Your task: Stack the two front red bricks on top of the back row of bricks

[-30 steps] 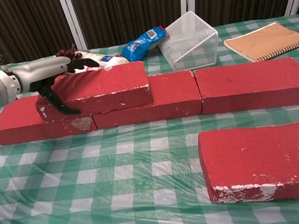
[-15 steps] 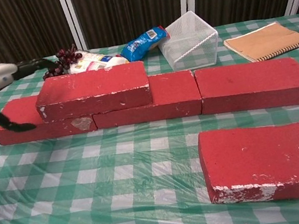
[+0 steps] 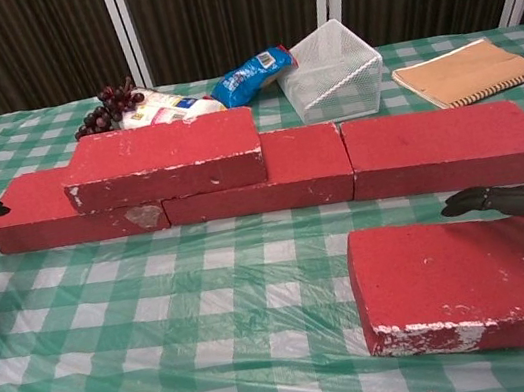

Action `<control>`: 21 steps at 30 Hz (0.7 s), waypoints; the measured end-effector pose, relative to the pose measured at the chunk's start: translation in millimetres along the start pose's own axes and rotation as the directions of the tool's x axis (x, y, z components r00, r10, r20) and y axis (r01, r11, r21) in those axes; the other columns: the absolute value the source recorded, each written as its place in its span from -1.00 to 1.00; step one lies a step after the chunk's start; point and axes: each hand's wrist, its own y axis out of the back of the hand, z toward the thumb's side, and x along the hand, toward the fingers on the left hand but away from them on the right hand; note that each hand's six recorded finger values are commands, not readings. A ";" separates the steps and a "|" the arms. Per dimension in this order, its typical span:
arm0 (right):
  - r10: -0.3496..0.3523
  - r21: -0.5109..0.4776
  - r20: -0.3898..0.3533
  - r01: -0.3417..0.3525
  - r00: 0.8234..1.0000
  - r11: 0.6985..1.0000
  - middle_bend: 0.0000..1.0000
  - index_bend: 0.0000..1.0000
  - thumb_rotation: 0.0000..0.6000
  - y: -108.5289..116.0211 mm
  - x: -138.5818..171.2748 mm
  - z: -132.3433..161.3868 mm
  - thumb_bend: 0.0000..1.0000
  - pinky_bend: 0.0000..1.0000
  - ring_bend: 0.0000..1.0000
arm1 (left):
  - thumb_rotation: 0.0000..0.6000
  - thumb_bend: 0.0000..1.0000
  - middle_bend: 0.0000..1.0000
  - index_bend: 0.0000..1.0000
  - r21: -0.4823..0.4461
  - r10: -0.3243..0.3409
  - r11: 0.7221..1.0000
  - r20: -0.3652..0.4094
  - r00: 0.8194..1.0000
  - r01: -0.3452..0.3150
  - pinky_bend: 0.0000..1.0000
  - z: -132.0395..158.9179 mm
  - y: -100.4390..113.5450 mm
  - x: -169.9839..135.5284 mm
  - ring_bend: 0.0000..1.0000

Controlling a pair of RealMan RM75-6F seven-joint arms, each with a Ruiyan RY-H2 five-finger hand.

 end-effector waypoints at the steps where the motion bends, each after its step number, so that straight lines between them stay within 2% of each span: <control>1: 0.005 0.000 0.003 -0.005 1.000 1.000 -1.00 -1.00 0.76 -1.4 -2.0 -0.2 -0.69 -1.00 -1.00 | 1.00 -0.56 -1.00 -1.00 -0.003 -0.001 1.000 -0.002 1.000 0.001 -0.85 -1.1 -1.1 -0.3 -1.00; 7: -0.011 -0.010 0.014 0.011 1.000 1.000 -1.00 -1.00 0.76 -4.2 -13.2 0.1 -0.69 -1.00 -1.00 | 1.00 -0.55 -1.00 -1.00 -0.004 -0.018 1.000 -0.016 1.000 0.018 -0.85 -7.0 -7.2 1.4 -1.00; 10: -0.021 0.002 0.016 0.021 1.000 1.000 -0.92 -0.83 0.76 -6.5 -16.0 -0.1 -0.69 -0.93 -1.00 | 1.00 -0.55 -1.00 -1.00 -0.006 -0.016 1.000 -0.024 1.000 0.015 -0.85 -9.5 -7.7 1.3 -1.00; 13: -0.028 0.003 0.016 0.028 0.999 1.000 -0.64 -0.52 0.76 -6.4 -17.8 1.2 -0.69 -0.63 -0.94 | 1.00 -0.55 -1.00 -1.00 -0.010 -0.016 1.000 -0.028 0.999 0.015 -0.85 -10.7 -8.0 0.5 -1.00; 17: -0.055 0.014 0.016 0.054 0.998 0.998 -0.40 -0.19 0.76 -4.0 -20.6 2.4 -0.69 -0.23 -0.64 | 1.00 -0.54 -1.00 -1.00 -0.007 -0.020 1.000 -0.030 0.999 0.019 -0.85 -12.3 -8.9 0.0 -1.00; 21: -0.048 0.020 0.025 0.048 0.999 0.999 -0.33 -0.09 0.81 -8.2 -22.3 1.8 -0.69 -0.12 -0.56 | 1.00 -0.54 -1.00 -1.00 -0.013 -0.012 1.000 -0.028 1.000 0.012 -0.85 -12.6 -7.4 -0.1 -1.00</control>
